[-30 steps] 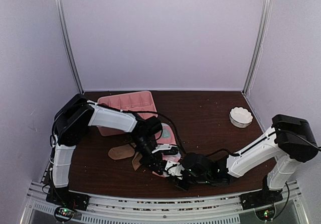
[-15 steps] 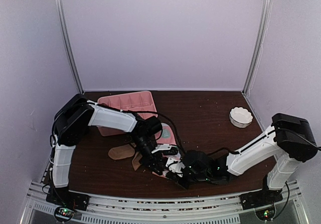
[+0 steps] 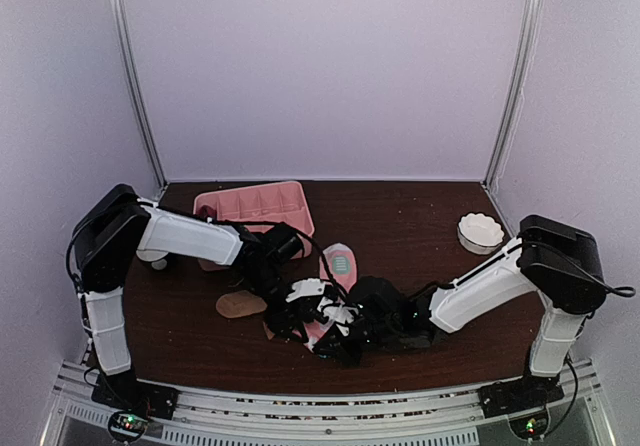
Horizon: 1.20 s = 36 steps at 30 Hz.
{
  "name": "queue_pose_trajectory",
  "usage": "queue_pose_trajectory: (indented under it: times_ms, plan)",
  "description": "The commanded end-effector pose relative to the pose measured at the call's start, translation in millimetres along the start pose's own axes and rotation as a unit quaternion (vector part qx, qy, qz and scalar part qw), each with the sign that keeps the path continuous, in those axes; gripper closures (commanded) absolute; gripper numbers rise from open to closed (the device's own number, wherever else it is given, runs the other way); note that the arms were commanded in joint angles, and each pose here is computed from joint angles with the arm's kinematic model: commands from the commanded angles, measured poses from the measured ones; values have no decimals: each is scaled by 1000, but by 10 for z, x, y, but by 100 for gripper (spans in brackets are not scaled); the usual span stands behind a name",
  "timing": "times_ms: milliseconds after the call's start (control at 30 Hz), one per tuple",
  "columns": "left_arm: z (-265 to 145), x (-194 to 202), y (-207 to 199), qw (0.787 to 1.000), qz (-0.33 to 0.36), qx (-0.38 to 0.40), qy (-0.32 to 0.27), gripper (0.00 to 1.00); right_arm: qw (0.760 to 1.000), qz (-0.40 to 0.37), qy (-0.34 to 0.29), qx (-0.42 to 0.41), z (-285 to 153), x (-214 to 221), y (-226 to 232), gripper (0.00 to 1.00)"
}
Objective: Roll the socks
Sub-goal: Pick up the sock from the center of the board.
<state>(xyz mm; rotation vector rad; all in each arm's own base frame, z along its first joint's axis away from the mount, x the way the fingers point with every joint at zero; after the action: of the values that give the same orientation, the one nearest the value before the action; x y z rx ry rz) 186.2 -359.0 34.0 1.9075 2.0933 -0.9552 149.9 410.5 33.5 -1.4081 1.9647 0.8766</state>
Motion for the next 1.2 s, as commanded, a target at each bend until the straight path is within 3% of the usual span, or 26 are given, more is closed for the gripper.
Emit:
queue_pose_trajectory:
  times_ms: [0,267,567,933,1167]
  plan:
    - [-167,-81,-83,995,77,-55,-24,36,971,183,151,28,-31,959,-221,100]
    - [-252,-94,-268,990,121,-48,-47,36,956,265,125,15,-94,1054,-223,100]
    - [-137,-61,-636,978,202,-23,-39,36,922,356,150,11,-198,1362,-216,100]
    - [-26,-195,-223,955,250,-156,-42,43,907,383,176,2,-195,1419,-199,100]
    - [96,-108,-171,955,258,-146,-13,53,906,387,173,1,-219,1388,-209,100]
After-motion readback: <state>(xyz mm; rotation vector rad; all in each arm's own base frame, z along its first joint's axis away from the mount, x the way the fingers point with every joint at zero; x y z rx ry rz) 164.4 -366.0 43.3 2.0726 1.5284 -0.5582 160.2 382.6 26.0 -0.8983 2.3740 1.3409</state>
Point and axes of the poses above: each gripper's point midway between its finger pads, its own z axis out along the fingers, its own y axis along the line the jaws close on, x = y × z, the point moved 1 cm from there along -z, back along the fingers, and after that the axes turned 10 degrees about -z, right-handed, at the moved point
